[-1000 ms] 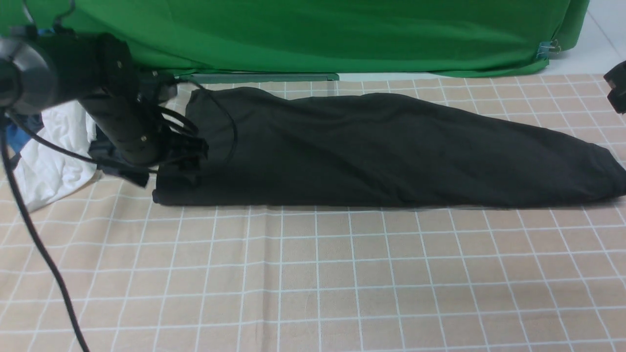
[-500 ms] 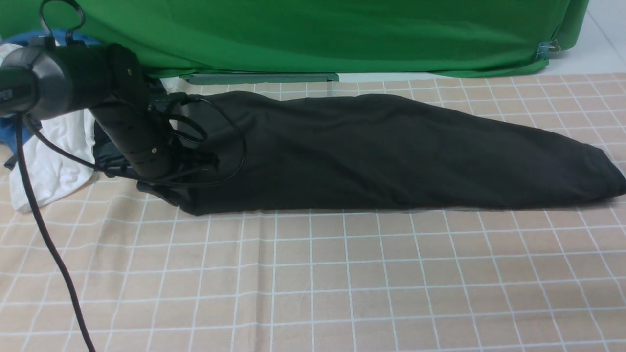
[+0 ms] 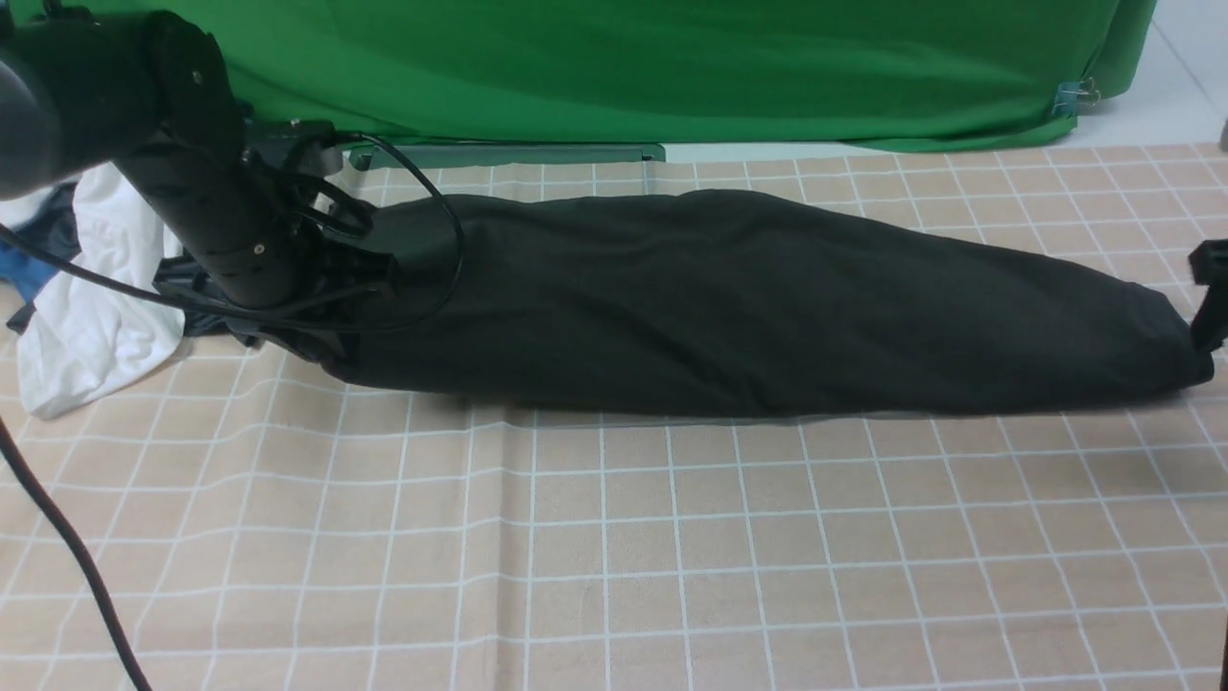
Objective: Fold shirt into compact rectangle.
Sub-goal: 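Pull the folded dark garment lengthwise by its ends to straighten it flat on the table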
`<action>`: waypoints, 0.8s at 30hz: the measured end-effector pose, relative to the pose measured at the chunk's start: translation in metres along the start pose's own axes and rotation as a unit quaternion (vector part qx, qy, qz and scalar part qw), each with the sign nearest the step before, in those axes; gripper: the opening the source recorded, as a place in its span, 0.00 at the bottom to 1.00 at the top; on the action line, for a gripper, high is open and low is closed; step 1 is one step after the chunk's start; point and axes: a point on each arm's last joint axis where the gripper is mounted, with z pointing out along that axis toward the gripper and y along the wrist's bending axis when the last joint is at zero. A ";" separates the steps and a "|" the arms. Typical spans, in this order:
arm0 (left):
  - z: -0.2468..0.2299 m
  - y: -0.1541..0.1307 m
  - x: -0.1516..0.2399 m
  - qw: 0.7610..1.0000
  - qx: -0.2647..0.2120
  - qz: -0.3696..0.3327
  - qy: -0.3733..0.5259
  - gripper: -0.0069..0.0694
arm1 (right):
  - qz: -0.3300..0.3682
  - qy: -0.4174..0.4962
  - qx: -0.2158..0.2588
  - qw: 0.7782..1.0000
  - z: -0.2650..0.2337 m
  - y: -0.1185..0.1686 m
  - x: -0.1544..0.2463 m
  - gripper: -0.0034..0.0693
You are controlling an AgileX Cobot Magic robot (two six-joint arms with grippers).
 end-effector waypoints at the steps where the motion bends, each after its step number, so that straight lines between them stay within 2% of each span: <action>1: 0.000 0.000 0.000 1.000 0.000 0.000 0.000 0.28 | 0.006 0.000 -0.005 1.000 0.010 0.000 -0.002 0.75; 5: 0.000 0.000 -0.001 1.000 0.000 0.000 -0.003 0.28 | 0.022 0.012 -0.025 0.999 0.040 0.001 -0.006 0.75; 7: 0.000 0.000 -0.001 1.000 0.000 0.000 -0.004 0.28 | 0.014 0.019 -0.037 0.999 0.052 0.002 -0.009 0.65; 8: 0.000 0.000 -0.001 1.000 0.000 0.000 -0.005 0.28 | 0.013 0.019 -0.038 0.999 0.052 0.002 -0.009 0.65; 10: 0.000 0.000 -0.001 1.000 -0.001 0.000 -0.005 0.28 | -0.004 0.024 -0.047 0.999 0.056 0.003 -0.010 0.32; 11: 0.000 0.000 -0.001 1.000 -0.001 0.000 -0.005 0.28 | -0.004 0.025 -0.047 0.999 0.056 0.003 -0.010 0.30; 12: -0.002 0.001 0.000 1.000 -0.004 0.003 -0.004 0.28 | -0.010 0.028 -0.049 0.998 0.053 0.004 -0.009 0.20; 13: -0.004 0.001 0.001 1.000 -0.008 0.004 -0.002 0.28 | -0.014 0.032 -0.048 0.998 0.049 0.004 -0.009 0.16; 20: -0.048 0.000 0.017 1.000 -0.026 0.007 0.003 0.28 | -0.037 0.078 -0.023 0.996 -0.013 0.005 0.022 0.15; 24: -0.067 -0.002 0.044 0.999 -0.024 -0.008 0.030 0.28 | -0.027 0.125 -0.005 0.992 -0.031 0.006 0.069 0.15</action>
